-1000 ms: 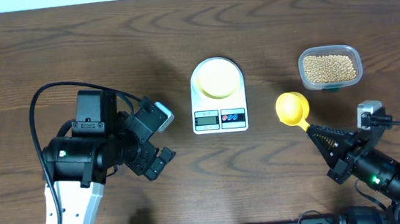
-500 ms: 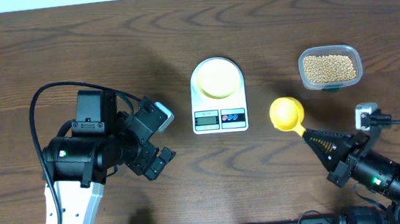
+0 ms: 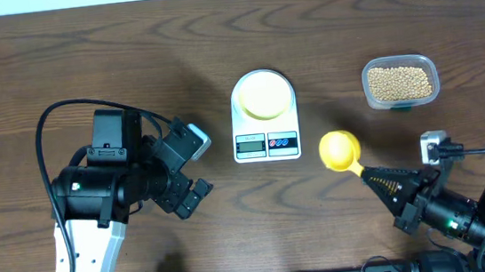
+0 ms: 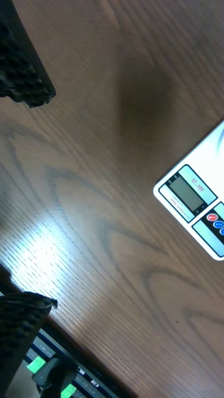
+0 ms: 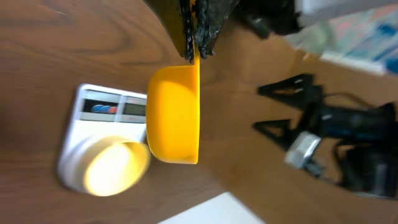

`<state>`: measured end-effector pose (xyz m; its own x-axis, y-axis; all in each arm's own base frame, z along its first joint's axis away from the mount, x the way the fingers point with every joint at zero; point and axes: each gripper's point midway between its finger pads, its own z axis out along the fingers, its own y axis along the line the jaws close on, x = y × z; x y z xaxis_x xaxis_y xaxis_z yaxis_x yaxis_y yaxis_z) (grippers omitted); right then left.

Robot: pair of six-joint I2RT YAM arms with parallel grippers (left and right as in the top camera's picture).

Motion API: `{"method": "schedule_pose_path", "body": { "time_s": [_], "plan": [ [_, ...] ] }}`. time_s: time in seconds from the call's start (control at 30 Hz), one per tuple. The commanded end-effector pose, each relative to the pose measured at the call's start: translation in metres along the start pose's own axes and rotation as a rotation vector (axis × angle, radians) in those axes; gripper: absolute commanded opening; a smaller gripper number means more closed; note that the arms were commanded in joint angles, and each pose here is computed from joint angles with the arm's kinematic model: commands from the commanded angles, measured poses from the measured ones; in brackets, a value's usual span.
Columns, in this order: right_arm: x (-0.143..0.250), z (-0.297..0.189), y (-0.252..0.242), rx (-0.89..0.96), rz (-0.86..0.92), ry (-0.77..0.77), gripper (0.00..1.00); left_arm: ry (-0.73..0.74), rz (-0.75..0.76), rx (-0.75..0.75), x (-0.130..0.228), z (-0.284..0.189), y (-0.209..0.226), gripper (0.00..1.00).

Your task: Scoop item into bowl and weigh 50g on scale

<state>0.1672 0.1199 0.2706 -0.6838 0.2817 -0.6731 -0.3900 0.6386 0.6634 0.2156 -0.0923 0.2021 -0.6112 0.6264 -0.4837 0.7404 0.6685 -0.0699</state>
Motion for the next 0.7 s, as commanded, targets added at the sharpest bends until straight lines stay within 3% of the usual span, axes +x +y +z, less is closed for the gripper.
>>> {"method": "schedule_pose_path", "body": {
  "time_s": [0.0, 0.6, 0.67],
  "plan": [
    [-0.013, -0.006, -0.02, 0.146, -0.022, -0.067, 0.01, -0.024, 0.012, 0.0, -0.006, -0.006, 0.0, 0.98],
    [-0.001, -0.012, -0.05, 0.311, -0.008, -0.04, 0.01, -0.026, 0.013, -0.003, -0.007, -0.006, 0.001, 0.98],
    [-0.001, -0.012, -0.05, 0.312, -0.002, -0.039, 0.01, -0.097, 0.009, 0.055, -0.021, -0.007, -0.008, 0.98]
  ]
}}
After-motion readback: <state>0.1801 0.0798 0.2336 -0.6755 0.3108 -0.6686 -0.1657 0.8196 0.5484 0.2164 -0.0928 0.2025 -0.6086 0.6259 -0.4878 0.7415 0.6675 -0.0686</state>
